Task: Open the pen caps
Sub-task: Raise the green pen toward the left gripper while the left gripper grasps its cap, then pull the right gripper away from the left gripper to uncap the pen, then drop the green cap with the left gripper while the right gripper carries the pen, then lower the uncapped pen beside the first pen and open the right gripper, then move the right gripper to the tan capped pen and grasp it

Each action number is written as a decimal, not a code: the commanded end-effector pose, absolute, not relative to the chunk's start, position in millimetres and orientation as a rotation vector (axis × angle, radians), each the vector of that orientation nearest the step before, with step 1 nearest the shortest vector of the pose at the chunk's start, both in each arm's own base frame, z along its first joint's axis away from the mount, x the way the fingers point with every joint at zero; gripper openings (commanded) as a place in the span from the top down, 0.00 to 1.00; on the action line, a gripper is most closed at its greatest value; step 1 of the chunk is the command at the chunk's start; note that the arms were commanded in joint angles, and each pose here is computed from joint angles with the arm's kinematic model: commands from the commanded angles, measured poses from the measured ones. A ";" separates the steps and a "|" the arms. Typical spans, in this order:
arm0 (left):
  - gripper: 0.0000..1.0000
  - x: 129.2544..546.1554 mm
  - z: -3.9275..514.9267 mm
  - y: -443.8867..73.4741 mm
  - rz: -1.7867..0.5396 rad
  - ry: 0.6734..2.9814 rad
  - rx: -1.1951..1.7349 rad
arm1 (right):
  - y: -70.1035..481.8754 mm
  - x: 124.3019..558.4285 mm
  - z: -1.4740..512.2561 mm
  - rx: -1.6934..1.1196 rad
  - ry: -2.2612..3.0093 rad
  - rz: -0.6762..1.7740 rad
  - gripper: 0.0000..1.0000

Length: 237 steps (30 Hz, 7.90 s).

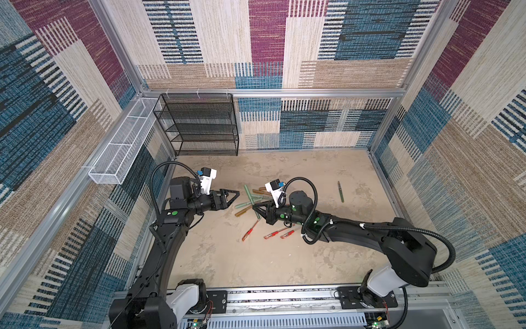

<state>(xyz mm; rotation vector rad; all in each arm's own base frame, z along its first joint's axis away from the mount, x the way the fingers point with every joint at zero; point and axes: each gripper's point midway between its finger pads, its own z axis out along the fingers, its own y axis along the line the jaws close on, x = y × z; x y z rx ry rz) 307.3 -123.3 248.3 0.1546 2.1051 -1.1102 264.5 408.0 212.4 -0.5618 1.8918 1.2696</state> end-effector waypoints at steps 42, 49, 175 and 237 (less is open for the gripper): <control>1.00 315.9 237.6 -121.1 -1.049 2.131 0.105 | 478.5 253.9 184.2 -0.698 1.954 1.340 1.00; 1.00 319.2 238.4 -112.8 -0.976 2.138 0.117 | 466.3 239.8 154.9 -0.740 2.029 1.299 1.00; 0.04 304.5 223.9 -38.1 -0.313 2.210 0.174 | 55.5 434.0 80.6 -0.033 2.511 0.325 0.92; 0.04 303.6 223.8 -34.0 -0.295 2.192 0.177 | 270.9 472.7 73.9 -0.960 2.285 0.496 0.32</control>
